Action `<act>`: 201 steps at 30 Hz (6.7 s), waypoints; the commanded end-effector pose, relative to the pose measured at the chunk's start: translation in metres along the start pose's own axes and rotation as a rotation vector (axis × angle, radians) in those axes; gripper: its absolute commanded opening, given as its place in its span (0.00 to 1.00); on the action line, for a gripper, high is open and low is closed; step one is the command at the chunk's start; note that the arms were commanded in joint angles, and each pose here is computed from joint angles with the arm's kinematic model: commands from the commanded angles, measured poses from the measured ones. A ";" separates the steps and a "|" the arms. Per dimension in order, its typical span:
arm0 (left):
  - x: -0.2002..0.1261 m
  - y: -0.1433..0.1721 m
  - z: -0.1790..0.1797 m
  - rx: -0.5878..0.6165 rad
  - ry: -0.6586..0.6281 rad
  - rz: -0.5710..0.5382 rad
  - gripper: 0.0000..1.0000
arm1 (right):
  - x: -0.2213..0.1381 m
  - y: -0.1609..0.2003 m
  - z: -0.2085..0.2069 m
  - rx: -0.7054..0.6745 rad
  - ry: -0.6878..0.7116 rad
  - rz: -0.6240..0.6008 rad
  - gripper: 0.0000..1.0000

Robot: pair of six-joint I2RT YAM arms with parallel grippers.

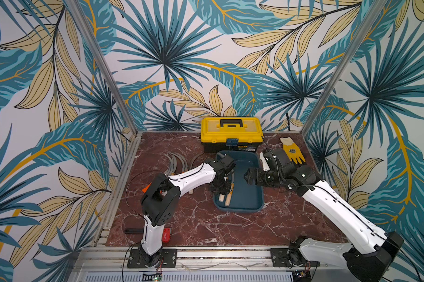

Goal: Put small sickles into storage boxes
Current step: Place the sickle in the storage box, then pick up the sickle at the center of the board.

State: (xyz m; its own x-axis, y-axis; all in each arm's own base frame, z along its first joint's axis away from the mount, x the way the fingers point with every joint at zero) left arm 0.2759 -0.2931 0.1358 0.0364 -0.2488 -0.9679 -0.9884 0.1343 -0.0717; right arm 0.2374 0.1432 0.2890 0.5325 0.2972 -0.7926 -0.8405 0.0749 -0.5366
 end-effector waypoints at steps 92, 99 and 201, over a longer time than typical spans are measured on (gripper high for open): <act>-0.089 -0.028 -0.018 0.063 0.087 -0.232 0.99 | 0.004 -0.010 -0.007 0.061 -0.049 0.007 1.00; -0.111 -0.029 0.008 -0.002 0.093 -0.276 1.00 | 0.005 -0.022 0.006 0.060 -0.124 -0.013 1.00; -0.040 -0.025 0.152 -0.297 -0.144 -0.122 0.00 | 0.056 -0.023 0.063 -0.027 -0.184 0.096 0.99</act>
State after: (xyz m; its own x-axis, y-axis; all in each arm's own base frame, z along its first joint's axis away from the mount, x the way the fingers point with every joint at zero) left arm 0.3256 -0.1435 0.1329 0.1357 -0.0910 -0.9866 -0.9788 -0.1668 -0.1193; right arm 0.2856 0.2222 0.2725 0.4031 0.4781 -0.7803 -0.8871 -0.0054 -0.4616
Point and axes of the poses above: each gripper's point midway between its finger pads, its own x axis out along the fingers, its own z axis along the line the jaws close on, y = z × x, the point moved 7 cm from there along -x, back along the fingers, and after that the axes turned 4 degrees about -x, right-handed, at the moved point
